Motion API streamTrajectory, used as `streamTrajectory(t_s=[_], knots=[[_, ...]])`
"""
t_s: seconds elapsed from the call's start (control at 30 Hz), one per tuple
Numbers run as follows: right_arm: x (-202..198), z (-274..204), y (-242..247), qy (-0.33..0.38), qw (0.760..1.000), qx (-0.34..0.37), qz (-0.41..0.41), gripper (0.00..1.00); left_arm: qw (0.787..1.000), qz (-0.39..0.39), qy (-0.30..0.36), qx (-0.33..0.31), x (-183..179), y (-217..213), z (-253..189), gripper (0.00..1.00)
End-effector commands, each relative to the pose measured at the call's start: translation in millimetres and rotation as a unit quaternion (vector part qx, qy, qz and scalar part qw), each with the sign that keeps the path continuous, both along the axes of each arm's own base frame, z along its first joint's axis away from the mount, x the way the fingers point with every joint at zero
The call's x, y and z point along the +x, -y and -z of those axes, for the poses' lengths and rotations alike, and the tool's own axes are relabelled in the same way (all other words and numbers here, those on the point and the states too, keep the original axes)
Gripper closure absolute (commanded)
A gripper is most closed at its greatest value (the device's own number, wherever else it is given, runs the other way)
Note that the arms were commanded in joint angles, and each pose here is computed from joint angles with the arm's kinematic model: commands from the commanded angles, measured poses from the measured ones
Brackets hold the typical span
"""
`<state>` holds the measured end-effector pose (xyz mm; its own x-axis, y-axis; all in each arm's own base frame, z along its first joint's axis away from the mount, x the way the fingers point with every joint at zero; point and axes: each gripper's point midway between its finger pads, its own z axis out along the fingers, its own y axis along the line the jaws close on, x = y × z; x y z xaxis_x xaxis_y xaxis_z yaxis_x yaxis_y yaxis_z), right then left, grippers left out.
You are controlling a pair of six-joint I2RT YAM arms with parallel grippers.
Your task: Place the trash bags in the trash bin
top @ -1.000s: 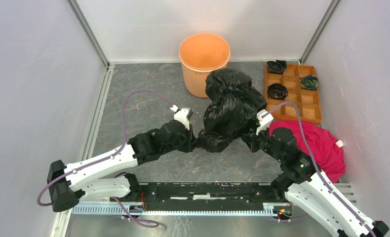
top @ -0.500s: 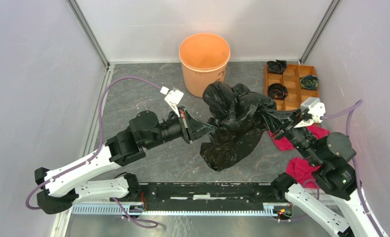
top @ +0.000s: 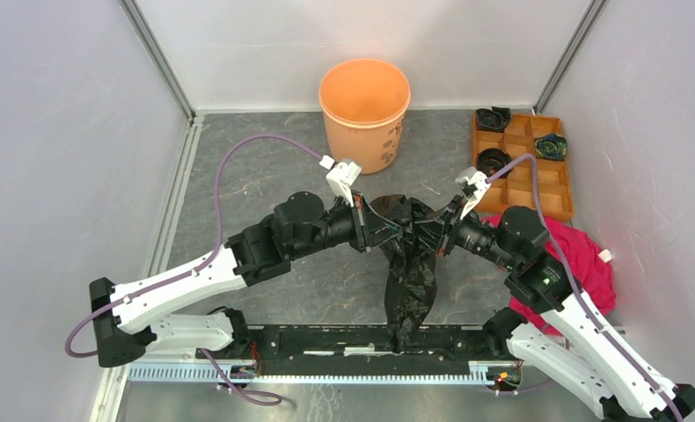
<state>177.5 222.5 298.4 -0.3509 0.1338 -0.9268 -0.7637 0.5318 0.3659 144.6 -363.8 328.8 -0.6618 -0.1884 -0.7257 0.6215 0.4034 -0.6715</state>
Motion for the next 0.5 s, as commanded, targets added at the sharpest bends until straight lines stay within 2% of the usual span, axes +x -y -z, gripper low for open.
streamTrajectory(t_s=[0.0, 0.23, 0.3, 0.37, 0.47], knots=[[-17.7, -51.9, 4.4, 0.054, 0.997, 0.055, -0.018, 0.91, 0.996, -0.059, 0.035, -0.057, 19.8, -7.3, -53.7, 0.98], [-17.6, -61.0, 12.6, 0.068, 0.997, 0.030, -0.005, 0.84, 0.992, -0.096, 0.068, -0.049, 38.4, -5.9, -66.0, 0.98], [-19.2, -68.1, 10.6, 0.075, 0.996, 0.045, -0.010, 0.77, 0.992, -0.098, 0.072, -0.047, 41.4, -2.2, -67.4, 0.98], [-20.2, -71.7, 6.2, 0.076, 0.995, 0.062, -0.020, 0.64, 0.992, -0.093, 0.074, -0.050, 42.5, 4.3, -69.7, 0.98], [-19.6, -71.6, 0.7, 0.073, 0.995, 0.065, -0.033, 0.33, 0.992, -0.085, 0.075, -0.051, 44.9, 15.1, -72.0, 0.98]])
